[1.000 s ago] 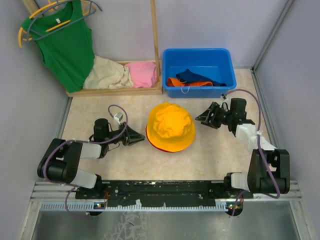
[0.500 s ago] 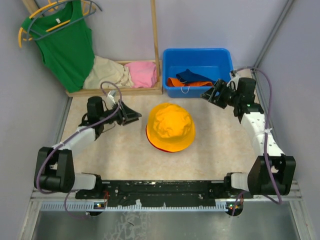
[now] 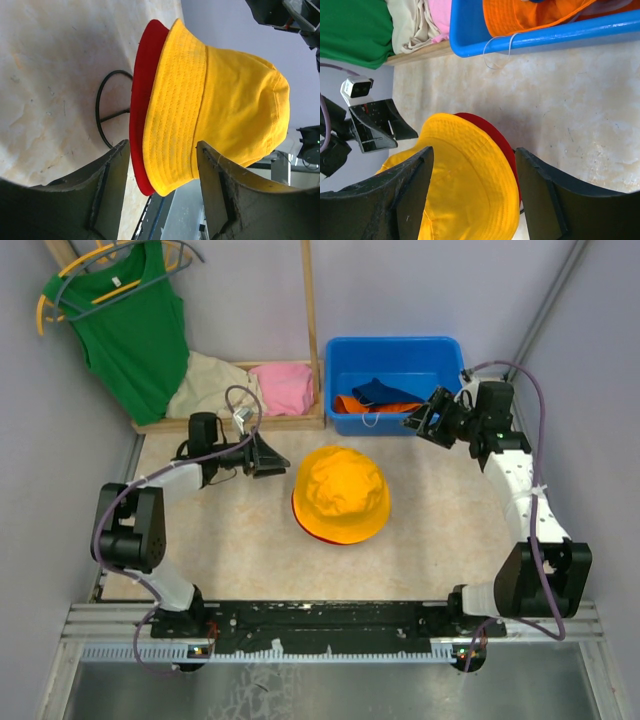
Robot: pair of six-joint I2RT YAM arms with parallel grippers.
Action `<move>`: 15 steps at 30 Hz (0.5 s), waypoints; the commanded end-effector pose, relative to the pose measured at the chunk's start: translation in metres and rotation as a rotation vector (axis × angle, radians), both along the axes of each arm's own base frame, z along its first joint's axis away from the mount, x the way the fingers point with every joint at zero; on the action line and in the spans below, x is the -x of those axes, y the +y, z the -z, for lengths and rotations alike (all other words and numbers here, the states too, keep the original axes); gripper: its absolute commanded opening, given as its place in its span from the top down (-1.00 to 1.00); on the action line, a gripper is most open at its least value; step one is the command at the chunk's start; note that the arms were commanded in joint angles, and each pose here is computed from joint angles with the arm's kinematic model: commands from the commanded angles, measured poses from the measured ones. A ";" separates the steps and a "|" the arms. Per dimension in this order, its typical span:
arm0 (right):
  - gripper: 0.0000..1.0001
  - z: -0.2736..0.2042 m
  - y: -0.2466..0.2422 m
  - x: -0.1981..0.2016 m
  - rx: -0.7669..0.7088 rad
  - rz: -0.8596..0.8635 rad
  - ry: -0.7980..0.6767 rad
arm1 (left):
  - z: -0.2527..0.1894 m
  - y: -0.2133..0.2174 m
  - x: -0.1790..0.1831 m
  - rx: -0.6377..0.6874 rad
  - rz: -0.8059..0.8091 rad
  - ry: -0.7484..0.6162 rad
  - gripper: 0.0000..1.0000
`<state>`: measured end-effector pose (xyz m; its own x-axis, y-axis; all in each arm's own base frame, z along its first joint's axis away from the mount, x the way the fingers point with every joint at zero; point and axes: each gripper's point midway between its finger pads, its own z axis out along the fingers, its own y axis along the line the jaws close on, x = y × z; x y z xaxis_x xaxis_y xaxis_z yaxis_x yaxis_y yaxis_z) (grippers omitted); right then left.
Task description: Stack the hats
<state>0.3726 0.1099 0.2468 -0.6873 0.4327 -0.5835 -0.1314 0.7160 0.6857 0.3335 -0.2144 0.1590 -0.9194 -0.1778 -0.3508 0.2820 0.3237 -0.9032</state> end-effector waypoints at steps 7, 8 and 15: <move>-0.33 -0.012 0.003 0.003 -0.009 -0.015 -0.041 | -0.006 -0.020 -0.008 0.057 0.143 -0.083 -0.28; -0.33 -0.012 0.003 0.004 -0.007 -0.016 -0.041 | -0.006 -0.024 -0.007 0.060 0.153 -0.081 -0.28; -0.33 -0.005 0.003 0.007 -0.006 -0.017 -0.028 | 0.004 -0.044 -0.005 0.067 0.190 -0.060 -0.30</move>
<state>0.3706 0.1105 0.2427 -0.6959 0.4376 -0.5694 -0.1193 0.7115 0.6925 0.3354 -0.2471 0.1482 -0.9317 -0.0573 -0.3586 0.3358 0.2398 -0.9109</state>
